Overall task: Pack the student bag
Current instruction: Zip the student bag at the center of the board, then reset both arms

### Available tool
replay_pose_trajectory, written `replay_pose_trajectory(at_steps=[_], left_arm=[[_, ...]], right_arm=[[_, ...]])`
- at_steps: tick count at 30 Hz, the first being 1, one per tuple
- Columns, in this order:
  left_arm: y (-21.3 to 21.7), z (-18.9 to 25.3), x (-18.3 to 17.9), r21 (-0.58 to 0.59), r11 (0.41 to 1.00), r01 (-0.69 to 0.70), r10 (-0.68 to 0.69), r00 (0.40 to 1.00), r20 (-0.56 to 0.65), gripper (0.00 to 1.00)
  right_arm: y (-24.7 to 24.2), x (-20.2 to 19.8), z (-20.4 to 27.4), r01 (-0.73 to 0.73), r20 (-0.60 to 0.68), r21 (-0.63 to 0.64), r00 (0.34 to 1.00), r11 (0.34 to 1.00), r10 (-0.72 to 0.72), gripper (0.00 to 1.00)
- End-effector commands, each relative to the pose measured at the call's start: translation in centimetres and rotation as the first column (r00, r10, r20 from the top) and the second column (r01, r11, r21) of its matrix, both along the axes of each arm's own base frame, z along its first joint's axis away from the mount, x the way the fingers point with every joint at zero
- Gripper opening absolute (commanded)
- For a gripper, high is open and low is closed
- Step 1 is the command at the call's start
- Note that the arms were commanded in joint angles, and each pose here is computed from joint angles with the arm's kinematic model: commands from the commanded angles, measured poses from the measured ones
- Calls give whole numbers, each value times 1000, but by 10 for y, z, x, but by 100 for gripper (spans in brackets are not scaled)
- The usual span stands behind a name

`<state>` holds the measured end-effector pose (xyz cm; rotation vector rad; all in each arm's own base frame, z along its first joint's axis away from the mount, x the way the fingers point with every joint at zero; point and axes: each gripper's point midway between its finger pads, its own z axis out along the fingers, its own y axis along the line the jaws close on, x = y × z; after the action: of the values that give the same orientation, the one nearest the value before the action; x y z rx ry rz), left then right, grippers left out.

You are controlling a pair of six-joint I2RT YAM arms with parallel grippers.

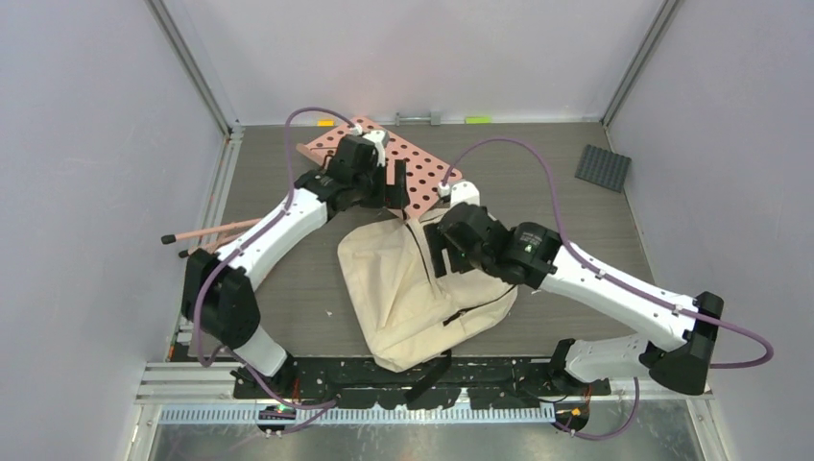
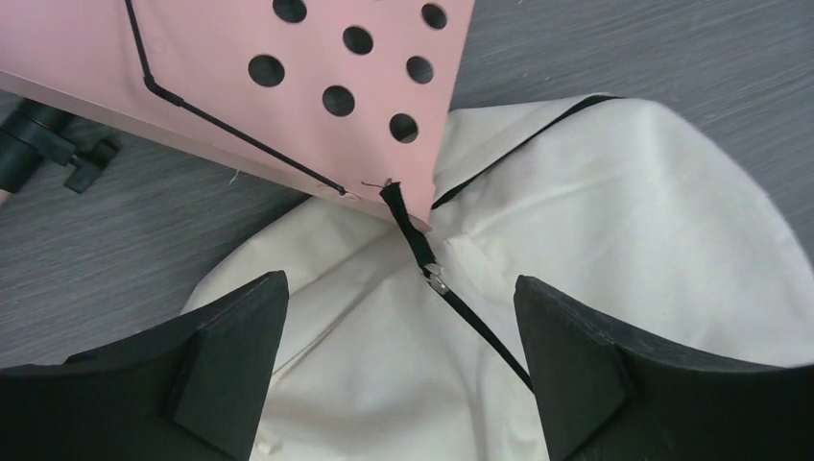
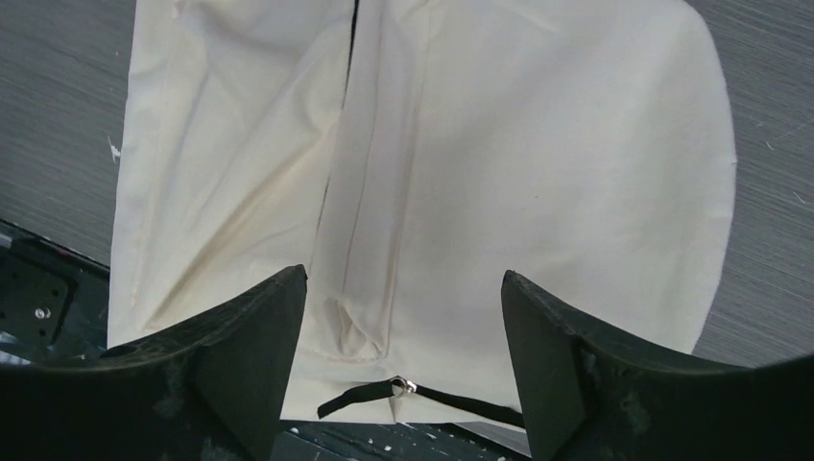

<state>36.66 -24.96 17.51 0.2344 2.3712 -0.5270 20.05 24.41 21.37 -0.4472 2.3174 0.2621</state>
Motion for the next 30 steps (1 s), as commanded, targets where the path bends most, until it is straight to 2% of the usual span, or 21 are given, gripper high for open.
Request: replay_pose_trajectory(at_steps=[1, 5, 10, 14, 18, 20, 24, 27, 30], left_arm=[[12, 58, 6, -58, 998, -3, 14, 983, 184, 93], [58, 53, 11, -2, 992, -122, 121, 975, 187, 97], [134, 52, 11, -9, 949, -314, 311, 935, 173, 98], [197, 66, -7, -17, 887, -461, 454, 866, 209, 100], [252, 89, -38, 43, 784, -620, 578, 753, 314, 100], [261, 105, -52, 33, 762, -647, 594, 717, 365, 100], [267, 126, -76, -12, 741, -671, 616, 673, 411, 100], [274, 132, -92, -37, 712, -701, 647, 635, 423, 100], [275, 131, -98, -35, 707, -706, 652, 632, 418, 100]], right_arm=[[-6, 24, 28, 24, 12, 104, 1000, 994, -25, 81], [-45, 69, 21, 160, -6, 101, 987, 982, -161, 83], [-105, 111, 7, 341, -54, 110, 940, 933, -337, 84], [-170, 135, 12, 502, -30, 133, 864, 854, -503, 84], [-236, 142, 41, 639, 51, 220, 747, 737, -663, 84], [-266, 142, 53, 691, 102, 246, 679, 680, -727, 84], [-295, 126, 83, 717, 268, 286, 577, 636, -772, 84], [-308, 114, 81, 745, 323, 302, 508, 596, -799, 85], [-313, 106, 88, 742, 365, 346, 457, 574, -811, 85]])
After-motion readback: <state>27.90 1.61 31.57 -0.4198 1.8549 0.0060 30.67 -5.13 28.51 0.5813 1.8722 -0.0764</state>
